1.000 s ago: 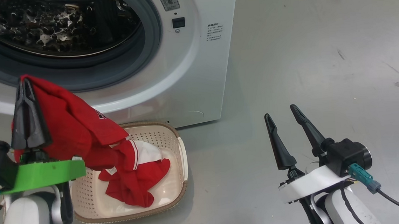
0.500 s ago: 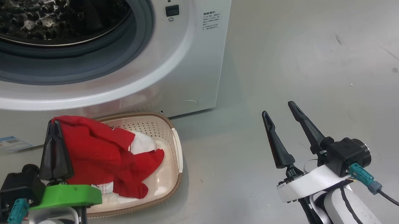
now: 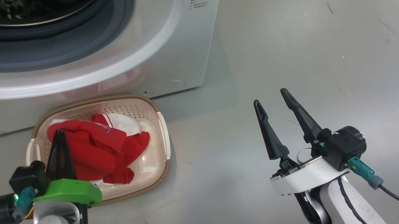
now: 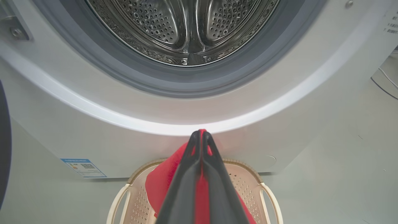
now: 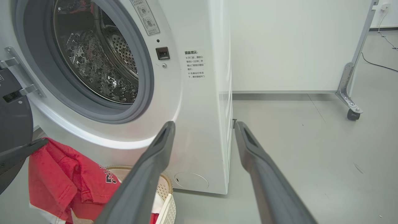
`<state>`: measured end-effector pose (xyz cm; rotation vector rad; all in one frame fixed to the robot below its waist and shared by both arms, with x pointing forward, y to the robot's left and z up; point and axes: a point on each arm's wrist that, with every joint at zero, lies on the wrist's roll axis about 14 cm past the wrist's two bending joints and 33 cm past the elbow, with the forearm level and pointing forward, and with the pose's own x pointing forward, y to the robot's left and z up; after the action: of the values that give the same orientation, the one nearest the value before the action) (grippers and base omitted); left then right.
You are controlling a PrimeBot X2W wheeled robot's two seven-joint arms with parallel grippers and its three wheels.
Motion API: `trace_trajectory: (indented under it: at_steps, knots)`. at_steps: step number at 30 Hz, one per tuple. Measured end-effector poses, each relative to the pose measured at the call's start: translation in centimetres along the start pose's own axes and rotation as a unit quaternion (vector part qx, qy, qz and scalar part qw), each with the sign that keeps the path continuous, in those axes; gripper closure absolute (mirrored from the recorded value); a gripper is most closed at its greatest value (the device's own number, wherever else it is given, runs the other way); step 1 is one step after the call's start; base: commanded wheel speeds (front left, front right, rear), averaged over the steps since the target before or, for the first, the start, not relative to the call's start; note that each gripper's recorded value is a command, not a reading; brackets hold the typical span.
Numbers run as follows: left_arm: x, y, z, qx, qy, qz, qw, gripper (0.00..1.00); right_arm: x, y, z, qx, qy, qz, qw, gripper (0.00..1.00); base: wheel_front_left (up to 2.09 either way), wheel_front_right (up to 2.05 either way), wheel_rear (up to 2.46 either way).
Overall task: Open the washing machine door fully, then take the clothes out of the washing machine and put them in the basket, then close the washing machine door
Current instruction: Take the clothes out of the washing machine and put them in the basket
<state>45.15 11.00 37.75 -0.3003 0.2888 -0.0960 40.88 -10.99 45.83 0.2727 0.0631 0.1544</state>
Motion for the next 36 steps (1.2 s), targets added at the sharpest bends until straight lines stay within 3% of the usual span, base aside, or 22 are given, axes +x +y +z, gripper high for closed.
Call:
trace_trajectory:
  at_steps: [22, 29, 30, 32, 33, 34, 36]
  knots:
    - [6.8, 2.0, -13.0, 0.035, 0.206, -0.012, 0.978, 1.00, 3.3, -2.5, -3.3, 0.024, 0.033, -0.021, 0.999, 0.00, 0.00, 0.00, 0.00]
    - [7.4, 1.4, -16.1, 0.019, 0.252, -0.019, 0.967, 1.00, 3.3, -3.9, -3.8, 0.016, 0.041, -0.038, 0.998, 0.00, 0.00, 0.00, 0.00]
    - [7.4, 1.3, -16.5, 0.018, 0.257, -0.022, 0.966, 0.93, 3.3, -4.1, -4.0, 0.015, 0.043, -0.041, 0.998, 0.00, 0.00, 0.00, 0.00]
    - [7.6, 1.2, -17.0, 0.015, 0.263, -0.022, 0.964, 0.67, 3.2, -4.4, -4.2, 0.015, 0.046, -0.048, 0.998, 0.00, 0.00, 0.00, 0.00]
    - [7.8, 1.5, -17.2, 0.011, 0.265, -0.016, 0.964, 0.25, 3.2, -4.6, -4.2, 0.014, 0.047, -0.051, 0.997, 0.00, 0.00, 0.00, 0.00]
    - [7.9, 1.6, -17.2, 0.009, 0.266, -0.013, 0.964, 0.01, 3.2, -4.6, -4.2, 0.013, 0.047, -0.051, 0.997, 0.00, 0.00, 0.00, 0.00]
    - [8.1, 1.7, -17.0, 0.007, 0.261, -0.010, 0.965, 0.00, 3.4, -4.6, -4.1, 0.012, 0.045, -0.049, 0.998, 0.00, 0.00, 0.00, 0.00]
